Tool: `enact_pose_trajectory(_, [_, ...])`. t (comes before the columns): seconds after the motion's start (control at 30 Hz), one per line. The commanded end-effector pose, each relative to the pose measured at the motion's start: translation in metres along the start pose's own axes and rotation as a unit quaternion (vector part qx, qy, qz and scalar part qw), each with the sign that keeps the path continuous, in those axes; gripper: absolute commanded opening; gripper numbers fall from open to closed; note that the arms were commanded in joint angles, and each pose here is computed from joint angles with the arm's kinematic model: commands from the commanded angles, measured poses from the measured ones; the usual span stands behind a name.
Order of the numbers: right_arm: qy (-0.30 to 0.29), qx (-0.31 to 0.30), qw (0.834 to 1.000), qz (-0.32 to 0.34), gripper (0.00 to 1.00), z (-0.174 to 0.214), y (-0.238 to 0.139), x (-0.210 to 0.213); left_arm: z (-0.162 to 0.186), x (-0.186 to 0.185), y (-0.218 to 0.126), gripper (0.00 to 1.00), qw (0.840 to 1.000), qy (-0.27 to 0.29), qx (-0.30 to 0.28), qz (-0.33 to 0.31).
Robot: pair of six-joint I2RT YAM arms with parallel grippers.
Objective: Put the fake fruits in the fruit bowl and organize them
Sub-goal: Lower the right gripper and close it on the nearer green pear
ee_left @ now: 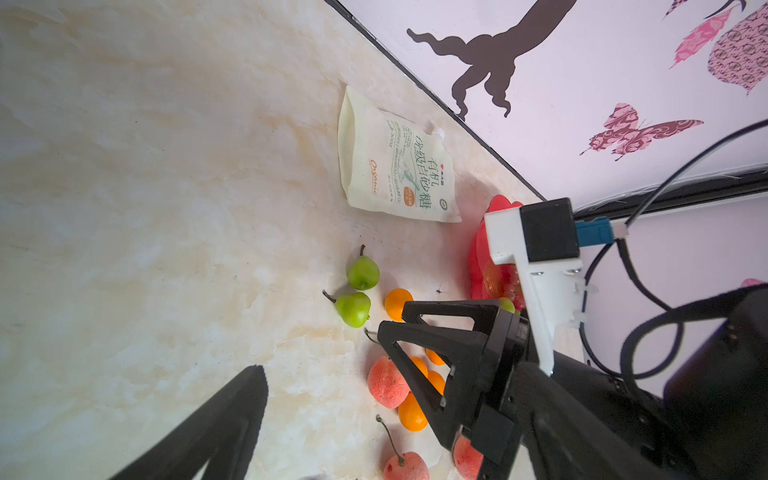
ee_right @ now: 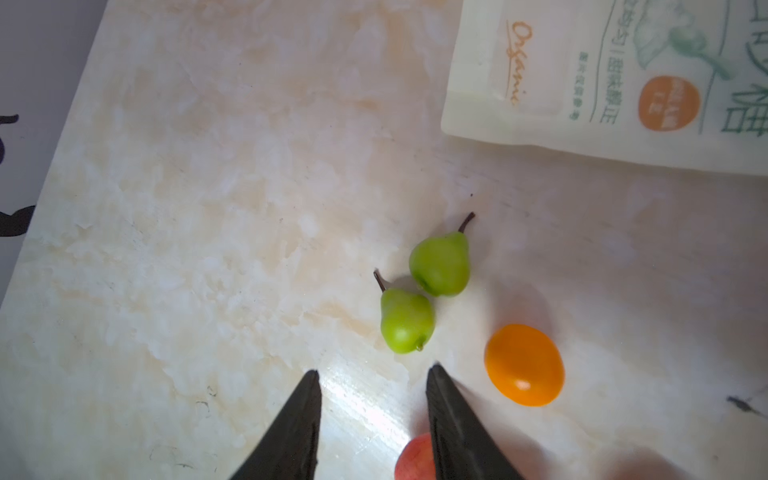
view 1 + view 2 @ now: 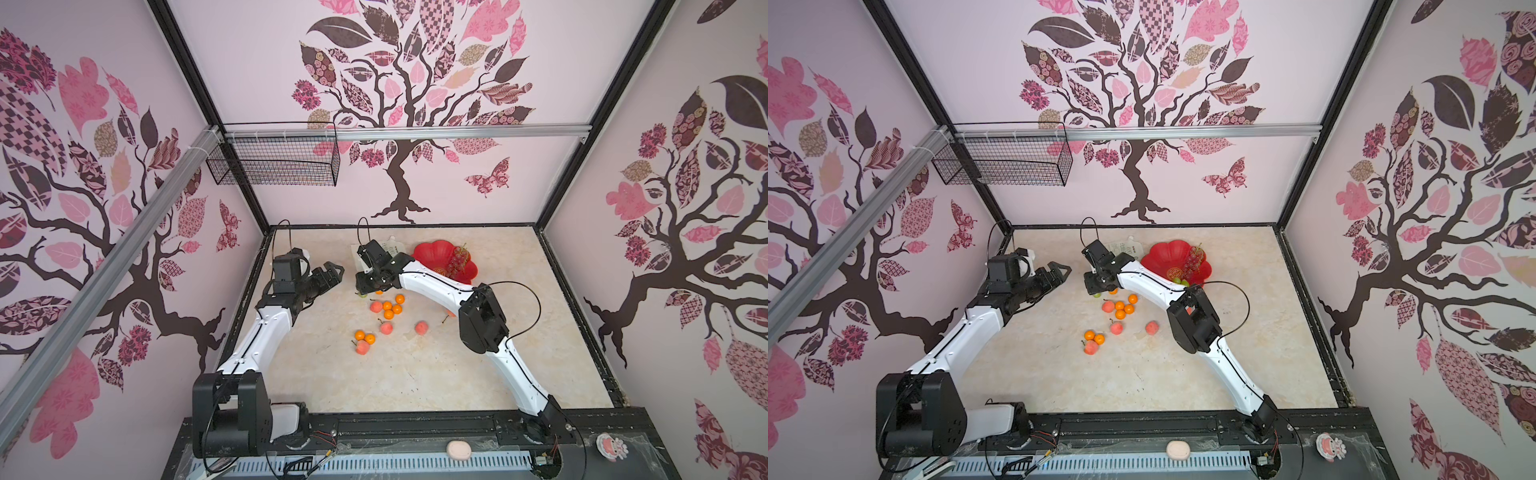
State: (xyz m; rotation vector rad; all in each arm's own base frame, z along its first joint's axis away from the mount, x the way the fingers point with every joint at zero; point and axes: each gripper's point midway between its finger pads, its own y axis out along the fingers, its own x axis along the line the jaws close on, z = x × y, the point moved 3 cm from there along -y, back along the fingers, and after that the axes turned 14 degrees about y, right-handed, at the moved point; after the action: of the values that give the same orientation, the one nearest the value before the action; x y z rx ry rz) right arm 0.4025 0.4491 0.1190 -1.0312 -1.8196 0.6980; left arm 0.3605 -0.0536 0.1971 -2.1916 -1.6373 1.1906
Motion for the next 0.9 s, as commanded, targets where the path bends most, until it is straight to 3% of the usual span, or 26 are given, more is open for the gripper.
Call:
enact_pose_trajectory(0.0, [-0.005, -0.013, 1.0, 0.0, 0.47, -0.009, -0.013, 0.008, 0.001, 0.001, -0.002, 0.96, 1.0, 0.011, -0.008, 0.0])
enact_pose_trajectory(0.3, [0.001, 0.009, 1.0, 0.024, 0.48, -0.001, 0.024, -0.01, 0.002, 0.007, 0.001, 0.96, 1.0, -0.001, 0.001, -0.008])
enact_pose_trajectory(0.87, [0.007, 0.031, 0.999, 0.036, 0.49, 0.011, 0.054, -0.024, 0.003, 0.009, 0.004, 0.96, 1.0, -0.004, 0.005, -0.005])
